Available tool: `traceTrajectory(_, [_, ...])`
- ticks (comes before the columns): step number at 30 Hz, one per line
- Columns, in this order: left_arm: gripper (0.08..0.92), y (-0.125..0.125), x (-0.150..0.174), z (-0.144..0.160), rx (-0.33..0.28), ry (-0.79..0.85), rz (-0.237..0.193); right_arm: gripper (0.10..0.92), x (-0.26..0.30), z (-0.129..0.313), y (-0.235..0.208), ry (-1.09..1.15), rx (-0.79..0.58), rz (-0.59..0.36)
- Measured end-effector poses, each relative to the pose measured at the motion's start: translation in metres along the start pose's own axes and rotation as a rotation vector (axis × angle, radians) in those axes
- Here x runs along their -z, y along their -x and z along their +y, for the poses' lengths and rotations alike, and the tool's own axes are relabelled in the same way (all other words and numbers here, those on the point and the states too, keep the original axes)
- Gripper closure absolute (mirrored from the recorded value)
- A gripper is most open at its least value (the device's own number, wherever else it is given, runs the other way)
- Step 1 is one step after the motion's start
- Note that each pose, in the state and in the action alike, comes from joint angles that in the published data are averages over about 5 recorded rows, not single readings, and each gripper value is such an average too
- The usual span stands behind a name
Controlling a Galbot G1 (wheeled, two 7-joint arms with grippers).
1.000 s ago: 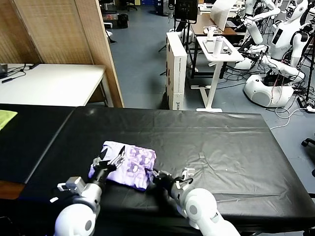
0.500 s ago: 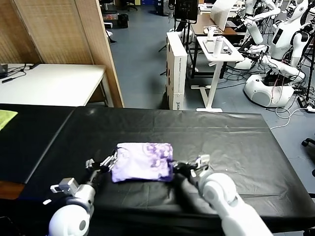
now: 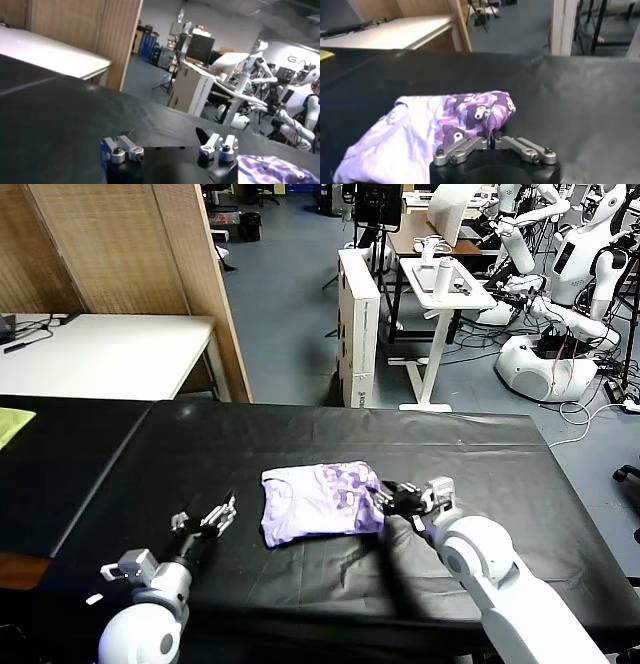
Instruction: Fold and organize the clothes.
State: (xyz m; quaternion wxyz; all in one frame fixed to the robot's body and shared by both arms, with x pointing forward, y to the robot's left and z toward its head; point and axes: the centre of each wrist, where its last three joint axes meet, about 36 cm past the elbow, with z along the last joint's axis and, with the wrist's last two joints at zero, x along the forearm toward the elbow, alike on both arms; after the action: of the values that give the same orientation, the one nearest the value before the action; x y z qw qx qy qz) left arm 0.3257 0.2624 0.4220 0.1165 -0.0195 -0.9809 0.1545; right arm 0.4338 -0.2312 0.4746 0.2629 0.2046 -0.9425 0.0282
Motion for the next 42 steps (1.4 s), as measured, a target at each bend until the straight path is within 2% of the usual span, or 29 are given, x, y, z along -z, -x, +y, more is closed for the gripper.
traceTrajectory(3, [0.092, -0.001, -0.002, 0.001, 0.007, -0.005, 0.001, 0.234, -0.003, -0.001, -0.007, -0.043, -0.018, 0.005])
traceTrajectory(5, [0.092, -0.002, -0.003, 0.002, 0.012, -0.009, 0.001, 0.146, -0.006, -0.002, -0.007, -0.071, -0.039, -0.015])
traceTrajectory(7, [0.092, -0.003, -0.005, 0.003, 0.016, -0.013, 0.001, 0.126, -0.01, -0.002, -0.003, -0.092, -0.058, -0.068])
traceTrajectory(12, [0.092, -0.007, -0.008, 0.005, 0.035, -0.022, -0.003, 0.116, -0.026, 0.0, 0.016, -0.112, -0.074, -0.212])
traceTrajectory(17, [0.092, -0.013, -0.012, 0.01, 0.056, -0.029, -0.005, 0.115, -0.037, 0.001, 0.034, -0.128, -0.115, -0.257])
traceTrajectory(20, [0.092, -0.015, -0.014, 0.011, 0.064, -0.035, -0.008, 0.115, -0.047, -0.001, 0.045, -0.166, -0.148, -0.23])
traceTrajectory(25, [0.092, -0.017, -0.015, 0.011, 0.069, -0.042, -0.008, 0.115, -0.068, -0.003, 0.052, -0.255, -0.175, -0.121])
traceTrajectory(29, [0.092, -0.017, -0.014, 0.01, 0.067, -0.043, -0.014, 0.115, -0.075, -0.002, 0.052, -0.265, -0.186, -0.124])
traceTrajectory(32, [0.092, -0.018, -0.013, 0.01, 0.057, -0.041, -0.025, 0.115, -0.073, -0.005, 0.046, -0.21, -0.196, -0.189])
traceTrajectory(36, [0.092, -0.021, -0.015, 0.01, 0.05, 0.001, -0.053, 0.115, -0.064, -0.011, 0.028, -0.126, -0.202, -0.32])
traceTrajectory(42, [0.092, -0.027, -0.019, 0.013, 0.056, 0.115, -0.127, 0.115, -0.069, -0.014, -0.013, -0.131, -0.244, -0.5])
